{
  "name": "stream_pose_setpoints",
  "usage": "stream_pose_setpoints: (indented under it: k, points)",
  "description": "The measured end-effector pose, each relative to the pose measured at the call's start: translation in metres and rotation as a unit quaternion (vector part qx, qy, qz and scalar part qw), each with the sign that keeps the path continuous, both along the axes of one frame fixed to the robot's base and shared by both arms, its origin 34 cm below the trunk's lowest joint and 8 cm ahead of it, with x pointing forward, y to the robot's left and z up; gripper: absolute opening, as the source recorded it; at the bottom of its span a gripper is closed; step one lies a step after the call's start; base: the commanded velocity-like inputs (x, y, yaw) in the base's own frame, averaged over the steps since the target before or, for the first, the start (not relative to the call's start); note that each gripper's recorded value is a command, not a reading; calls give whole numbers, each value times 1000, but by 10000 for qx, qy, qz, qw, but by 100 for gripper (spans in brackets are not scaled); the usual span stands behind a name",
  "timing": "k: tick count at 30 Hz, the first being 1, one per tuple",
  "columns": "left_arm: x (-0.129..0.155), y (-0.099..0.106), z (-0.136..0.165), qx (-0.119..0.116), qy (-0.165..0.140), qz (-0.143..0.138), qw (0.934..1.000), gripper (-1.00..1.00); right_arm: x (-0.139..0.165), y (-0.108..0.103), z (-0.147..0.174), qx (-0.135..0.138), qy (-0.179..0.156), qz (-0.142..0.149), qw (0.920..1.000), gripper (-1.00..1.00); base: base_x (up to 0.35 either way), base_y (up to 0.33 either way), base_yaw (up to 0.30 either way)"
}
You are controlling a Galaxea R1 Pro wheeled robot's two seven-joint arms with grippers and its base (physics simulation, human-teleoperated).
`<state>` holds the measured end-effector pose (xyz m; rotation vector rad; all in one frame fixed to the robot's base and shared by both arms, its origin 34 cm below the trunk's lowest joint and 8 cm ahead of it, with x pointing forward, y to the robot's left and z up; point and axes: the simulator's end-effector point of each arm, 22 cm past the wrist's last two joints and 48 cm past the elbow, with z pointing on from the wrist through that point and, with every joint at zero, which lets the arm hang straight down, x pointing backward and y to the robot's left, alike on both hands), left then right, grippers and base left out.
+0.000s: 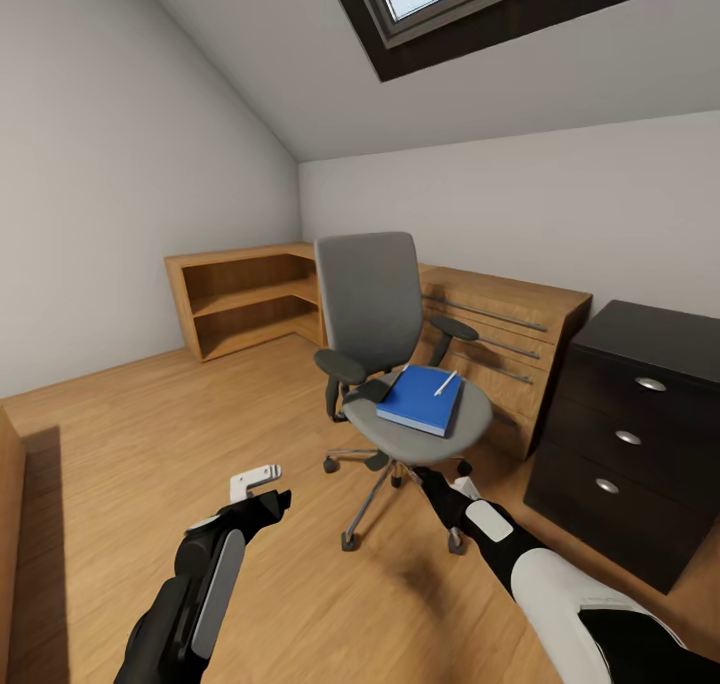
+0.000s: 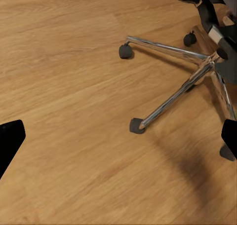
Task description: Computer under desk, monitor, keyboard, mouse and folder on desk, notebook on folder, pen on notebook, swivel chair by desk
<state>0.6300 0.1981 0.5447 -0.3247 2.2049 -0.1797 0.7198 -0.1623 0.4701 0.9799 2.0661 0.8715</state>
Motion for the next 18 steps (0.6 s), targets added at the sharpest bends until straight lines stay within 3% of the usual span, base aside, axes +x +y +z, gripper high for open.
stream_pose_setpoints:
  k: [8,18]
  points:
    - [0,-3,0,17,8,-35,10000,100,0,0,0,-3,-6,-5,10000,100,106,0,0]
    - [0,-2,-1,36,16,-36,10000,100,1,-2,1,-15,-25,-11,10000,100,252,-59,0]
